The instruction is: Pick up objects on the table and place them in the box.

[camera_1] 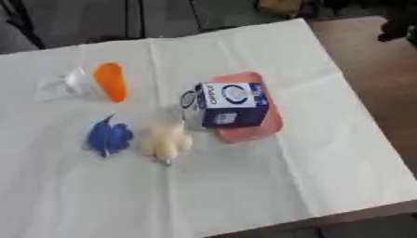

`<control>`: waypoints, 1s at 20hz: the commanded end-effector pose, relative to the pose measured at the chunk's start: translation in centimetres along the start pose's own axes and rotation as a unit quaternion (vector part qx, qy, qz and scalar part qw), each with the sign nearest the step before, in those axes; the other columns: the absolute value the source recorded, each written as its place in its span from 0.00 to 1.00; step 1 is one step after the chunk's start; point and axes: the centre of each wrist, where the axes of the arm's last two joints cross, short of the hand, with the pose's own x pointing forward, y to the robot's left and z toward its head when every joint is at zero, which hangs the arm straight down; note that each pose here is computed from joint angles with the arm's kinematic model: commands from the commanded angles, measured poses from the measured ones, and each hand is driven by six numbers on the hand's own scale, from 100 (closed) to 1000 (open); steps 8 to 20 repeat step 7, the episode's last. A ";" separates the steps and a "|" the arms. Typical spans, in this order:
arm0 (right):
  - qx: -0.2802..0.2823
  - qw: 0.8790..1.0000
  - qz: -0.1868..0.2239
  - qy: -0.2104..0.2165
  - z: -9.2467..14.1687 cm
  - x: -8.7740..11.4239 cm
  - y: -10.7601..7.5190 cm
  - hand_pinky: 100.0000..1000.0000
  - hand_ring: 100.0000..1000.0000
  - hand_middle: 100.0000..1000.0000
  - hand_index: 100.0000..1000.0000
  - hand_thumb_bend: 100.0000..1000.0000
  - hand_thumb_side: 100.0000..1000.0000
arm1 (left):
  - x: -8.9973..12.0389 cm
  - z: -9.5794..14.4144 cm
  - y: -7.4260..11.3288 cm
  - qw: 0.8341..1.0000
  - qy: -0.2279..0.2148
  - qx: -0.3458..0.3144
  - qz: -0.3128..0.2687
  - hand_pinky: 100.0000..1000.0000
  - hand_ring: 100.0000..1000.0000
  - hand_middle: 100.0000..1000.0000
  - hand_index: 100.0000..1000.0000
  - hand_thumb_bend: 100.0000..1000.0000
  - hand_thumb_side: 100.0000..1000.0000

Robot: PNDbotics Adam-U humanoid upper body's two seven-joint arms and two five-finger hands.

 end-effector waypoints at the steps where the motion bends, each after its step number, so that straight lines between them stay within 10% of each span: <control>1: 0.002 1.000 0.016 -0.013 -0.4 0.8 -0.6 0.50 0.52 0.76 0.69 0.00 0.71 | 0.7 -0.3 0.5 1.000 -0.012 -0.002 -0.006 0.59 0.78 0.73 0.84 0.27 0.59; 20: 0.005 1.000 0.016 -0.014 -0.5 0.9 -0.6 0.50 0.52 0.76 0.69 0.00 0.71 | 0.8 -0.2 0.4 1.000 -0.011 -0.001 -0.004 0.59 0.77 0.72 0.84 0.24 0.58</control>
